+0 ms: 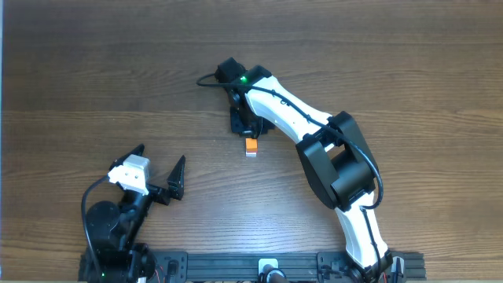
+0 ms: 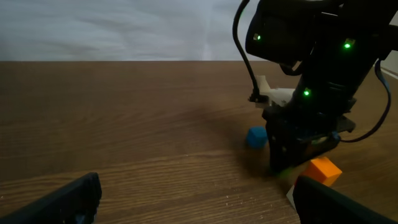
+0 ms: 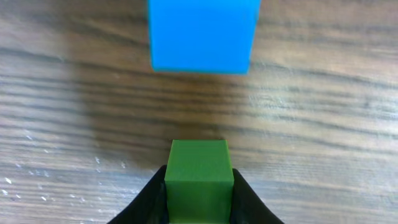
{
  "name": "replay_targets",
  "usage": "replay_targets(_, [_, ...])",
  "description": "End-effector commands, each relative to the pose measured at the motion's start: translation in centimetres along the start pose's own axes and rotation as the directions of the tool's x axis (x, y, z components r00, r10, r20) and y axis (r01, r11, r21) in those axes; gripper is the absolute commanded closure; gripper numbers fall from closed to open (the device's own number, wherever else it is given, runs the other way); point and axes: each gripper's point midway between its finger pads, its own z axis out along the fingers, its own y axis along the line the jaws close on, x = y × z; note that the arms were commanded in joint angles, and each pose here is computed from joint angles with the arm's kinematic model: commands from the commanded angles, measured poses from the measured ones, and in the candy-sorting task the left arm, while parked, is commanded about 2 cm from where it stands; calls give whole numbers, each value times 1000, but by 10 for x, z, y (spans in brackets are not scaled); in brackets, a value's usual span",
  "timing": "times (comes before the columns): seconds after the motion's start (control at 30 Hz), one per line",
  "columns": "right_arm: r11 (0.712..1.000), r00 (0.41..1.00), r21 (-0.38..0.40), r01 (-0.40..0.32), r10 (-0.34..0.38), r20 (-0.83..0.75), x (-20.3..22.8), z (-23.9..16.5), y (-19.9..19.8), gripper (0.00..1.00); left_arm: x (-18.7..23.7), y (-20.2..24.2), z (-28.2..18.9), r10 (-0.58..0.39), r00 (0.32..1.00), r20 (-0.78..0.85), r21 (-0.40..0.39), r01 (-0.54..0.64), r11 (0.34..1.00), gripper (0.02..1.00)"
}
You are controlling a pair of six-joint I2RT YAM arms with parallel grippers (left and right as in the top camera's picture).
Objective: Stack Cubes
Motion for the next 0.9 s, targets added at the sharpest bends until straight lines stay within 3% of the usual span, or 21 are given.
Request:
replay_targets(0.03, [1000,999,-6,7,-7,31,-11,-14,6,991,2,0,0,-10,1000,0,-3,10,1000,25])
replay_targets(0.53, [1000,995,-21,19,-17,94,-26,-87,9,991,2,0,0,-10,1000,0,-3,10,1000,18])
replay_targets(0.9, [999,994,1,34,-34,108,12,-151,-11,989,2,0,0,-10,1000,0,-3,10,1000,18])
